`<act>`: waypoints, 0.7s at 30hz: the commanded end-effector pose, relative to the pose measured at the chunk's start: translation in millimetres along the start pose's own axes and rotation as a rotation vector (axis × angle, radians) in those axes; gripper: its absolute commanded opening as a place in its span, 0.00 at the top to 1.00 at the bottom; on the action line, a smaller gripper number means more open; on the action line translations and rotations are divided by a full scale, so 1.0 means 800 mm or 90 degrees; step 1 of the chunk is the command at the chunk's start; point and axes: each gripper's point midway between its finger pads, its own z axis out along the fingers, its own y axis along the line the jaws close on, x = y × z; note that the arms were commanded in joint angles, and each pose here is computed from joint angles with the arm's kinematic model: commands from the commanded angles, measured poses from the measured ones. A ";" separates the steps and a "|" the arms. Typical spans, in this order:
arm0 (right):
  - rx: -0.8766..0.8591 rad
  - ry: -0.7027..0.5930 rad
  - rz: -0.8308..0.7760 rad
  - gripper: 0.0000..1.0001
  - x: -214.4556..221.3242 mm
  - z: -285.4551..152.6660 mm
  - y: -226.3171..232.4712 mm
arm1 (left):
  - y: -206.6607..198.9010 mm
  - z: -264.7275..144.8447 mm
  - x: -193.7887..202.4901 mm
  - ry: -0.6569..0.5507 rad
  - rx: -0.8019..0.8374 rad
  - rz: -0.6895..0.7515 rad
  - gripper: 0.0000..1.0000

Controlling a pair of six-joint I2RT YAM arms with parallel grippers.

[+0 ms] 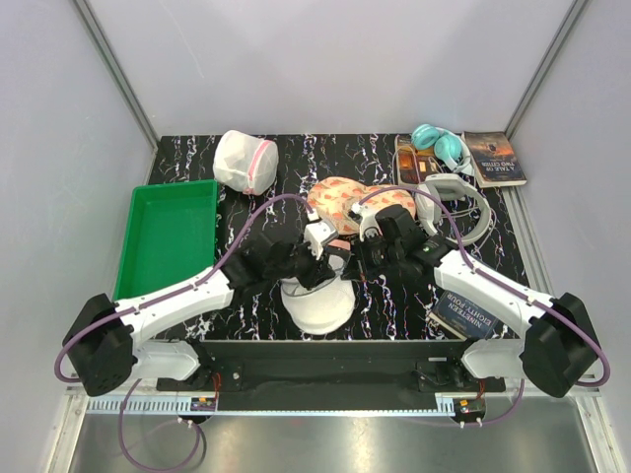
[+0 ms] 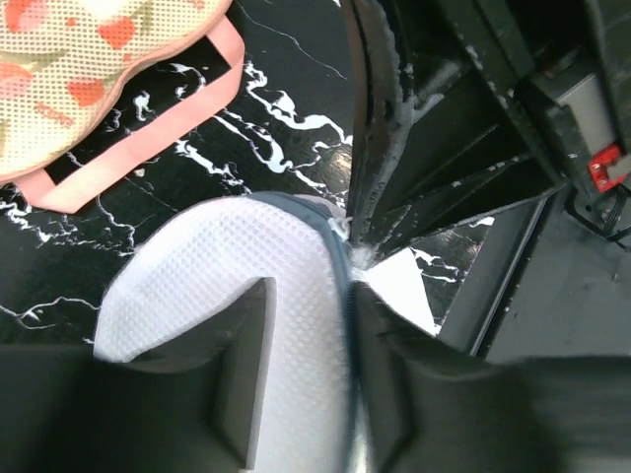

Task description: Unzip the laundry bag and remove the bra

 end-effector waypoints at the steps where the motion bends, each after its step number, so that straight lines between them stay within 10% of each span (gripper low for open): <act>1: -0.006 -0.039 -0.028 1.00 -0.022 -0.011 0.014 | -0.013 0.000 -0.025 -0.040 0.039 0.015 0.87; 3: 0.006 -0.039 -0.028 1.00 -0.022 -0.011 0.009 | -0.015 -0.001 -0.023 -0.040 0.042 0.016 1.00; 21: 0.091 -0.036 0.022 1.00 -0.026 -0.003 -0.057 | -0.014 -0.032 0.001 -0.055 0.028 0.035 1.00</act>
